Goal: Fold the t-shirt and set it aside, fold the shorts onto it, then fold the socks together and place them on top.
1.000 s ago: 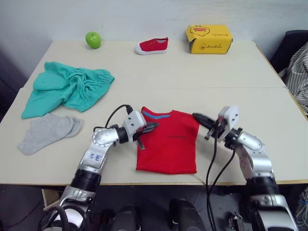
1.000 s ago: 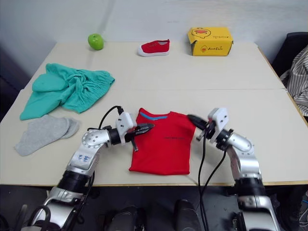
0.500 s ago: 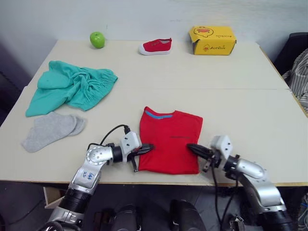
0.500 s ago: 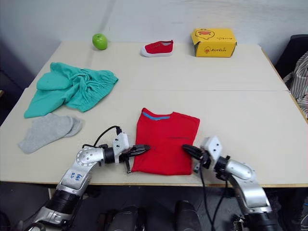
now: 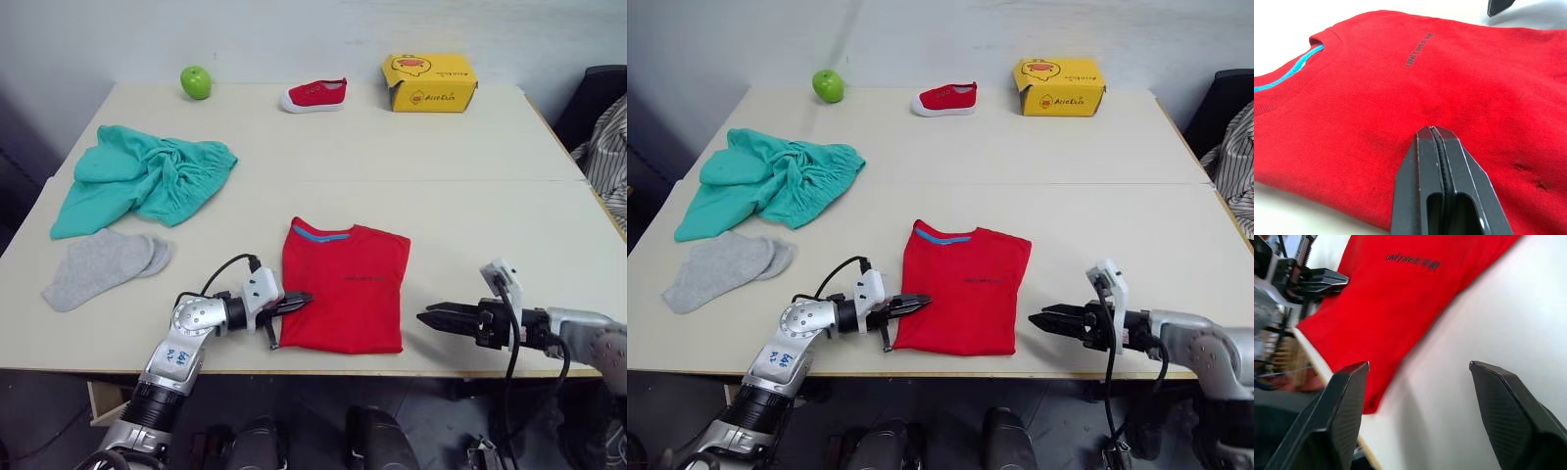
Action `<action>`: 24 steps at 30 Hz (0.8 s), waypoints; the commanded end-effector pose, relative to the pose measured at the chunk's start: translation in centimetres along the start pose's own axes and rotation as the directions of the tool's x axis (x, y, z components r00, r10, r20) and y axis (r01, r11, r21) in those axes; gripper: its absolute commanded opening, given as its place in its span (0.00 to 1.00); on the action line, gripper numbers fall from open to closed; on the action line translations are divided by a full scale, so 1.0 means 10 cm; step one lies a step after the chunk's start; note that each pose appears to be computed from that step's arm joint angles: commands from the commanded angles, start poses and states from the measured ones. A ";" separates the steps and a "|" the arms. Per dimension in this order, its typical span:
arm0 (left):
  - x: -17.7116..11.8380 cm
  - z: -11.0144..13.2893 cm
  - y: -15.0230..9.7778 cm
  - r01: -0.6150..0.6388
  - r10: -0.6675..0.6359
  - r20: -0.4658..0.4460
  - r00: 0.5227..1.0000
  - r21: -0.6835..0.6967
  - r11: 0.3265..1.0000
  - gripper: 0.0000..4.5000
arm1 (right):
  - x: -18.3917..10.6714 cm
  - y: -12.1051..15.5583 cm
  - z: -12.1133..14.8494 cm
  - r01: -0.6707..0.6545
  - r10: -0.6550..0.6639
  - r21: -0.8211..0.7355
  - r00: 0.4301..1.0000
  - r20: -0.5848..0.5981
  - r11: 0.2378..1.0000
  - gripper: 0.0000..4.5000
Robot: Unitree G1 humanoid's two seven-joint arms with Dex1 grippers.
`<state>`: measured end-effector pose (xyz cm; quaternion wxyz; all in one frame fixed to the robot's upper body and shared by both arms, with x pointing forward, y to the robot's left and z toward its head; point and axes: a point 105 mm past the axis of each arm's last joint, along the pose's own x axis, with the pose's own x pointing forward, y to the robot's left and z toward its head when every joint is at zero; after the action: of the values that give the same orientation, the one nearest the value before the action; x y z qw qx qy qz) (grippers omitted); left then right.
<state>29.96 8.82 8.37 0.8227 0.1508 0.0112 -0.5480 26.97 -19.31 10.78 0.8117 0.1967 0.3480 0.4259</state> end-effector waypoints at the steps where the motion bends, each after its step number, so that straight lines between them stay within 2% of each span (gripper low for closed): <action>1: 0.01 0.04 0.02 0.005 -0.005 0.019 1.000 0.012 1.000 0.00 | 0.20 -0.01 -0.05 -0.011 0.016 0.061 0.996 -0.087 0.998 0.70; 7: -0.01 0.04 0.09 -0.008 0.008 0.027 1.000 0.013 1.000 0.00 | 0.53 0.08 -0.09 -0.041 0.055 0.079 0.981 -0.185 0.996 0.70; 13: -0.05 0.02 0.10 -0.019 0.019 0.021 1.000 0.015 1.000 0.00 | 0.75 0.11 -0.12 -0.051 0.076 0.135 0.979 -0.189 0.990 0.70; 16: -0.07 0.00 0.11 -0.025 0.024 0.018 1.000 0.014 1.000 0.00 | 0.77 0.10 -0.10 -0.048 0.072 0.147 0.984 -0.164 0.988 0.57; 22: -0.11 0.02 0.11 -0.016 0.015 0.032 0.999 0.026 1.000 0.00 | 0.70 0.00 -0.06 -0.005 0.019 0.128 0.993 -0.113 0.992 0.09; 24: -0.13 0.07 0.08 0.007 -0.009 0.056 0.998 0.039 0.999 0.00 | 0.65 -0.02 -0.05 0.019 -0.005 0.135 0.994 -0.108 0.991 0.00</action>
<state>30.47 9.74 8.70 0.8205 0.1554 -0.0022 -0.5501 29.60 -12.87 9.63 0.7747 0.2214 0.3875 0.4479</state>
